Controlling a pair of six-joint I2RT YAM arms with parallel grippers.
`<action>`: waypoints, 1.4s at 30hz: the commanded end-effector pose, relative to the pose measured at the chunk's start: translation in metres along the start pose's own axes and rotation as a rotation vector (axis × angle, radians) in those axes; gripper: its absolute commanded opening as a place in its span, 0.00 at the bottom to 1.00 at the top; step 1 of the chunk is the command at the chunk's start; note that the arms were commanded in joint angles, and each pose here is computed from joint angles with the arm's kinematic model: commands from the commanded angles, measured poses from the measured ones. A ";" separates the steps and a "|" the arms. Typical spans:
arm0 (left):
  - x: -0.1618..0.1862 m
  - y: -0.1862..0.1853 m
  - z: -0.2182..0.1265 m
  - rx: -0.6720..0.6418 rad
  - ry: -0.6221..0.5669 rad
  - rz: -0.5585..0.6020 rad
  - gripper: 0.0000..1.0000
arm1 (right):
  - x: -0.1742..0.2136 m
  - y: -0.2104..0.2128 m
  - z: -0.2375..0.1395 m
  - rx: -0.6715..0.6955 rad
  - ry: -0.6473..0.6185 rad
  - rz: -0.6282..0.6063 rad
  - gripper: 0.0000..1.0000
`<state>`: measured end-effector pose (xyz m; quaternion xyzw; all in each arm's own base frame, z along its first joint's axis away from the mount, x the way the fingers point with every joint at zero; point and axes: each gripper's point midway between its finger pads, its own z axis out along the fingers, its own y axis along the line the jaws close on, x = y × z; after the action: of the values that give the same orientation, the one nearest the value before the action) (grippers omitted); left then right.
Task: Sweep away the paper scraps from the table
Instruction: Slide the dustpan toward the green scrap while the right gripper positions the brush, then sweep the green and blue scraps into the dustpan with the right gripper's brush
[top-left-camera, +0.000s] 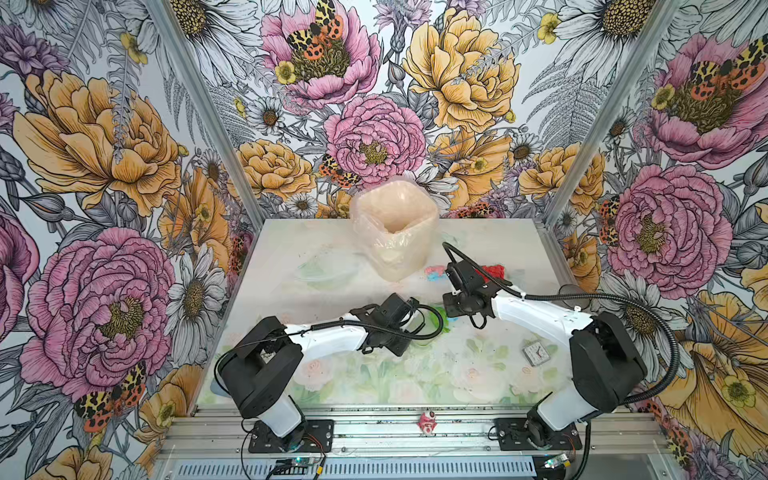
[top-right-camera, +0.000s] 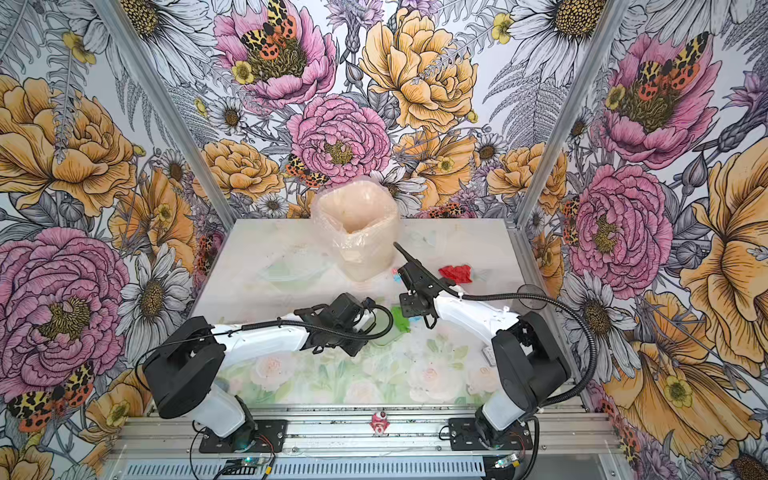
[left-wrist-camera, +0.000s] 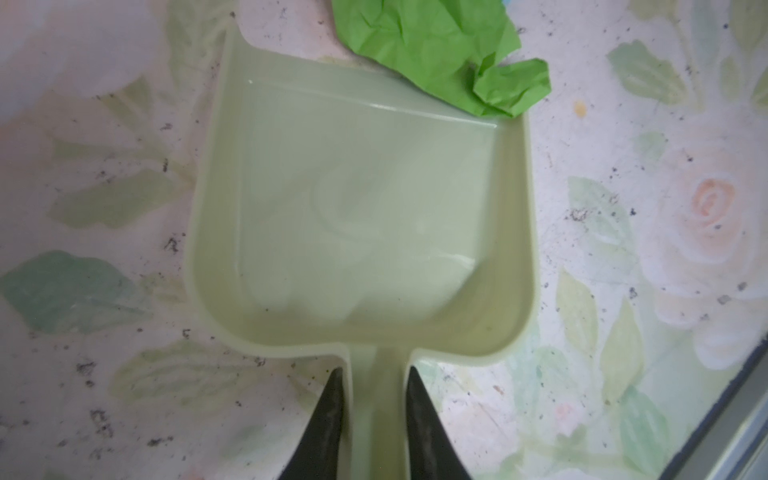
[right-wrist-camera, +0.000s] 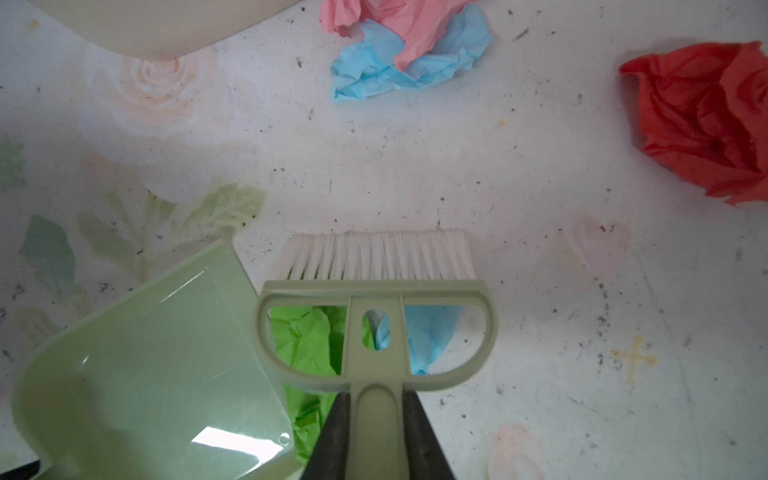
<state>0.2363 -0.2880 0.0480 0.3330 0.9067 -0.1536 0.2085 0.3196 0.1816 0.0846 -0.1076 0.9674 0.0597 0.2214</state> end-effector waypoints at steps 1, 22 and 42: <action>-0.004 -0.004 0.002 0.034 -0.021 -0.014 0.00 | 0.000 0.019 -0.013 -0.097 -0.020 -0.042 0.00; -0.009 -0.025 0.014 0.097 0.002 0.046 0.00 | 0.009 -0.082 -0.060 0.233 -0.058 0.158 0.00; -0.012 -0.030 0.019 0.134 -0.022 0.028 0.00 | 0.040 -0.016 -0.022 0.086 0.115 -0.039 0.00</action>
<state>0.2306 -0.3191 0.0398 0.3576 0.8926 -0.1943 0.1939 0.2867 0.1491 0.0865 -0.1005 0.9785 -0.0062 0.1800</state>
